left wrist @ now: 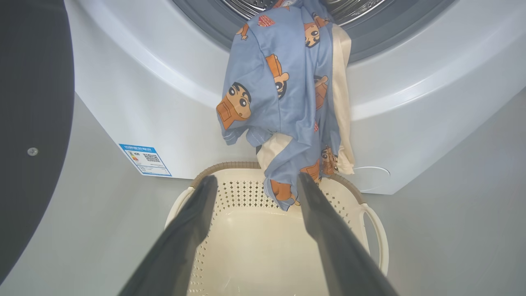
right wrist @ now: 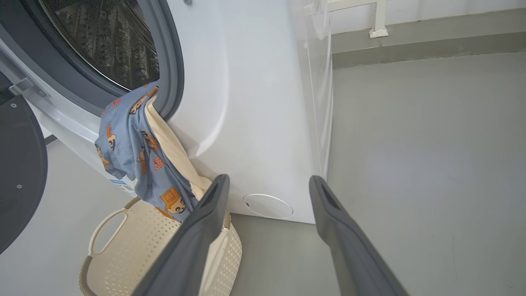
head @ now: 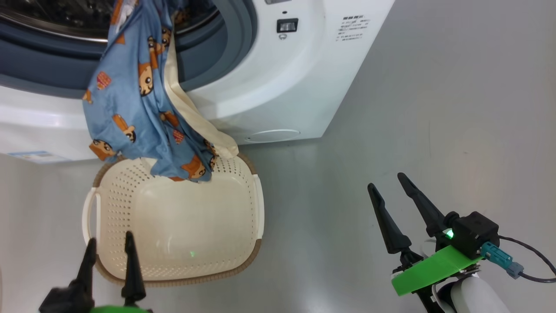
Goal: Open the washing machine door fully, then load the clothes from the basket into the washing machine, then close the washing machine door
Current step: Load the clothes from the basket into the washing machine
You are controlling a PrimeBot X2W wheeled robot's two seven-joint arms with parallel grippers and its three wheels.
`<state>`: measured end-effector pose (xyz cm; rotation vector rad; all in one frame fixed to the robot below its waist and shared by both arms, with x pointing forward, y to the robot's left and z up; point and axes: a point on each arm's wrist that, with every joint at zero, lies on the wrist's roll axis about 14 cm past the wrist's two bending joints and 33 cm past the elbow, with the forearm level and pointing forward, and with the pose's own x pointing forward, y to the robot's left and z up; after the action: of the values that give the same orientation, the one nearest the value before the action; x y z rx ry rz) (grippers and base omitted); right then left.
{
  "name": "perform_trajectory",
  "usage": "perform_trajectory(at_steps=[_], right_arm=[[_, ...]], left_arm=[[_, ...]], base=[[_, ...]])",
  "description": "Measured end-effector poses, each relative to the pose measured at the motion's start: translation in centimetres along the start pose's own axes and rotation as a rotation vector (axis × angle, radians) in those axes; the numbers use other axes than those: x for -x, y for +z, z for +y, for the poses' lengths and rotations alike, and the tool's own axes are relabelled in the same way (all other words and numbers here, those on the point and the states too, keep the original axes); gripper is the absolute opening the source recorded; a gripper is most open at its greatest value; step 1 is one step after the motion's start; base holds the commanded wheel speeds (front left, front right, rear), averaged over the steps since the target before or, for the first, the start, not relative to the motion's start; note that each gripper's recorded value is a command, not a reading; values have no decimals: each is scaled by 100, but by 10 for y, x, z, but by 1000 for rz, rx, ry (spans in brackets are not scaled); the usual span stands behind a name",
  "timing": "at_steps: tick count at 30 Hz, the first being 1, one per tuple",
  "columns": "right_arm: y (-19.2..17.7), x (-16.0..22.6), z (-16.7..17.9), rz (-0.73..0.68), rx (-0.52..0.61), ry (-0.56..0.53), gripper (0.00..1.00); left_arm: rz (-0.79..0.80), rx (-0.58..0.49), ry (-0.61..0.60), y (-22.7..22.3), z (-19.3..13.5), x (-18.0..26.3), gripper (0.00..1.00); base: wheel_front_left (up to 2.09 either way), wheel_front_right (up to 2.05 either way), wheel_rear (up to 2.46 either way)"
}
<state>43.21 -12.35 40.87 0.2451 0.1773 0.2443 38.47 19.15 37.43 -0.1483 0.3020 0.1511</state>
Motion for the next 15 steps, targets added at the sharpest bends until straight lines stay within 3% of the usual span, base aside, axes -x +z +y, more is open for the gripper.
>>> perform_trajectory(at_steps=[15], right_arm=[[-25,-7,-15,60,-7,-27,100]], left_arm=[[108,60,-100,-40,-32,-59,100]], base=[[0,0,0]])
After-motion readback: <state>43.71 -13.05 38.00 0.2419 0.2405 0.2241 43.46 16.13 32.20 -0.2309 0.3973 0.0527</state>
